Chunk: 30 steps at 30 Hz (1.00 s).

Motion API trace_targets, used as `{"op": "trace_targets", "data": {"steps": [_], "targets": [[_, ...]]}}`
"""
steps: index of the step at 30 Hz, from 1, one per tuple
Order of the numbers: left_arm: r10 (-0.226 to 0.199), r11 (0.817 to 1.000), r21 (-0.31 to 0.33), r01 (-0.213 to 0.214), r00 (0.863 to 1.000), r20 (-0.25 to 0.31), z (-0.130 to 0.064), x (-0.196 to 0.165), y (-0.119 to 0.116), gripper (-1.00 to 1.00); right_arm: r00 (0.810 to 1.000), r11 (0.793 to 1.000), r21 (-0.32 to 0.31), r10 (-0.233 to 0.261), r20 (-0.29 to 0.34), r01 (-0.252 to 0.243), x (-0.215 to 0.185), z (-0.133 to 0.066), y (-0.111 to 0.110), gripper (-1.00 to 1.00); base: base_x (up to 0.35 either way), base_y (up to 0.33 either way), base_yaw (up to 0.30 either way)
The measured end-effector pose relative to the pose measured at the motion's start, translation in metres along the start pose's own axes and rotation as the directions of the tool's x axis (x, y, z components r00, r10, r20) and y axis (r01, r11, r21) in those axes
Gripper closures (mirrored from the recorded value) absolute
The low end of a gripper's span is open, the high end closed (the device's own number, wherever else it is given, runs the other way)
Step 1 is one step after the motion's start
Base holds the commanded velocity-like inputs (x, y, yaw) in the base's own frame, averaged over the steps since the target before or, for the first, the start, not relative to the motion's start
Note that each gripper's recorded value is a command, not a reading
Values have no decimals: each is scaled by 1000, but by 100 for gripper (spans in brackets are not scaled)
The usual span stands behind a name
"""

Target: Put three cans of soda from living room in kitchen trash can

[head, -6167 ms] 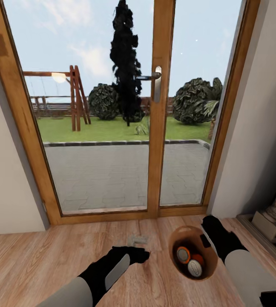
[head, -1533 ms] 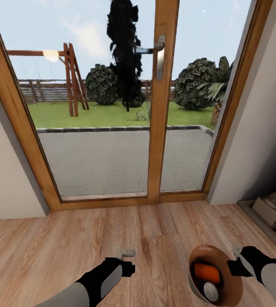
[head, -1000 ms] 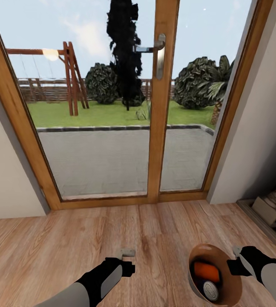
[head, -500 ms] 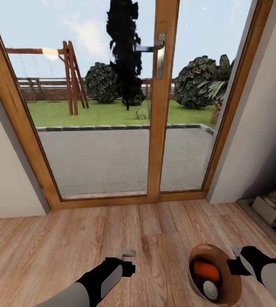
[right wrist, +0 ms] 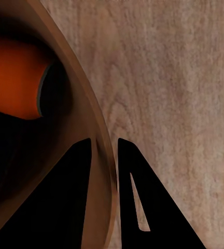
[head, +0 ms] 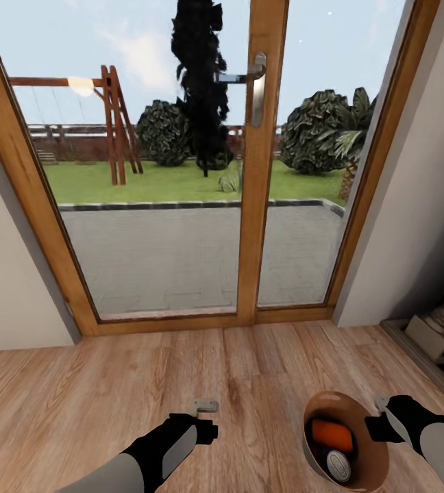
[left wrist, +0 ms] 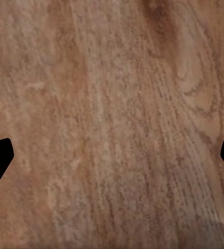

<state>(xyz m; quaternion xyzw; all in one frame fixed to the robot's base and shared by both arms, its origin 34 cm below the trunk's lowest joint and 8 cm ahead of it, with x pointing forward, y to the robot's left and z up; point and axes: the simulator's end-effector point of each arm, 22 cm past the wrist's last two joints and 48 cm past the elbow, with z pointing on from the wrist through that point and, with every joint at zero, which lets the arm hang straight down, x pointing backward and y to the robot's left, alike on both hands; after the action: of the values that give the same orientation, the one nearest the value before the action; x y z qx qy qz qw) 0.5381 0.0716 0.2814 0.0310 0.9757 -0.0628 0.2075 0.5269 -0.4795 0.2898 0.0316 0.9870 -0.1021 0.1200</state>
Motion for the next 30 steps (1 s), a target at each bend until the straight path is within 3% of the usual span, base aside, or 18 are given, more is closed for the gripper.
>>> {"op": "trace_targets", "data": {"steps": [4,5,8,30], "targets": [[0,1000,1,0,1000,0,0,0,0,-100,1000,1000,0,0,0,0,0,0,0,100,0,0,0],[1,1000,1,-1,1000,0,0,0,0,-100,1000,1000,0,0,0,0,0,0,0,-100,0,0,0],[-5,1000,2,5,999,-40,21,13,2,-100,1000,1000,-4,6,-29,-6,6,23,5,-100,0,0,0],[-2,1000,5,2,1000,-30,16,10,1,-100,1000,1000,-4,7,-16,-7,3,17,4,-100,0,0,0]]}}
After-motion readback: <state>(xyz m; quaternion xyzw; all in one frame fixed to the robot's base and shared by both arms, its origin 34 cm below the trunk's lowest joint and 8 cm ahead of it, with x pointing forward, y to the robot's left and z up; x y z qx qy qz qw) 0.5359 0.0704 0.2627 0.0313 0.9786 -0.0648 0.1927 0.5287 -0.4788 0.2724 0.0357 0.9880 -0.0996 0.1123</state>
